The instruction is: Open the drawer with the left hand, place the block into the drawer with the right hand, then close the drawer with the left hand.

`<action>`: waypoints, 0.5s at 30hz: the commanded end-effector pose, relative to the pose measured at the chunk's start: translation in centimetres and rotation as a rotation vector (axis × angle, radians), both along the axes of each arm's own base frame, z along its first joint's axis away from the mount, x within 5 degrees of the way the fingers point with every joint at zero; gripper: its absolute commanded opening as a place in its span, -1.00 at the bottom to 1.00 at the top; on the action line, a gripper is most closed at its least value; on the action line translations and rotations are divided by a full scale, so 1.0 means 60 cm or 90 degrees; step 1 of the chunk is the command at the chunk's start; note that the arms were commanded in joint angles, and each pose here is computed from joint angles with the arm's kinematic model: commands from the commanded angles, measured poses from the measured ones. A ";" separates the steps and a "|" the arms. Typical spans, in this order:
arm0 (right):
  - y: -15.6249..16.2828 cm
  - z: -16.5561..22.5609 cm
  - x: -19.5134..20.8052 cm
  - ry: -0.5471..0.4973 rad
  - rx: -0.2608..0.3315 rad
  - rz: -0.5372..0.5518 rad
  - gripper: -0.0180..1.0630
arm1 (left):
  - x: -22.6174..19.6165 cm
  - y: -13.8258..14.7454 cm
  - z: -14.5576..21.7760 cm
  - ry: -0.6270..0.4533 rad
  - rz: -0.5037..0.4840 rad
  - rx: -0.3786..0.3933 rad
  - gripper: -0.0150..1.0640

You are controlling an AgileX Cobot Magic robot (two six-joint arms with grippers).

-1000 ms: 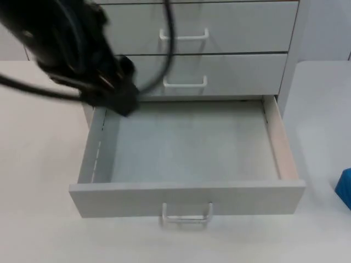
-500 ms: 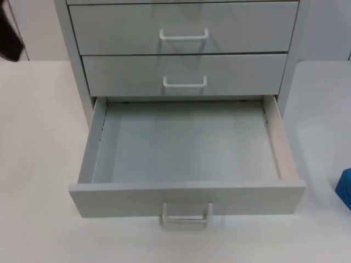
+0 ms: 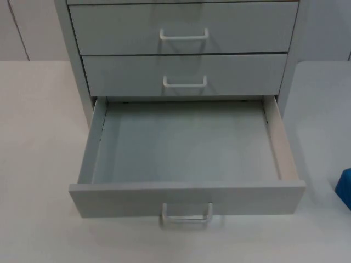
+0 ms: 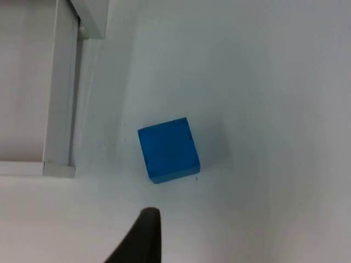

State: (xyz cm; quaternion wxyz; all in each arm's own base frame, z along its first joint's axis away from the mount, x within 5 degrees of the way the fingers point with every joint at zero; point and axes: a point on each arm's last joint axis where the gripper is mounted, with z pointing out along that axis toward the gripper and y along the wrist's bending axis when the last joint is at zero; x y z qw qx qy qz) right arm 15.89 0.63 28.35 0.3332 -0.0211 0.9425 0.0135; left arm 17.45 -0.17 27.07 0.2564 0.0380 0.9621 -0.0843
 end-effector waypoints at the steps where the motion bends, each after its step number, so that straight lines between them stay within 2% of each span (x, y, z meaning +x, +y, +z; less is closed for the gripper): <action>1: -0.001 0.002 -0.002 0.002 0.004 -0.007 0.98 | -0.013 0.002 -0.010 -0.004 0.008 0.008 0.25; 15: -0.001 -0.007 -0.002 0.046 -0.007 0.005 0.98 | -0.020 0.003 -0.013 -0.021 0.012 0.017 0.25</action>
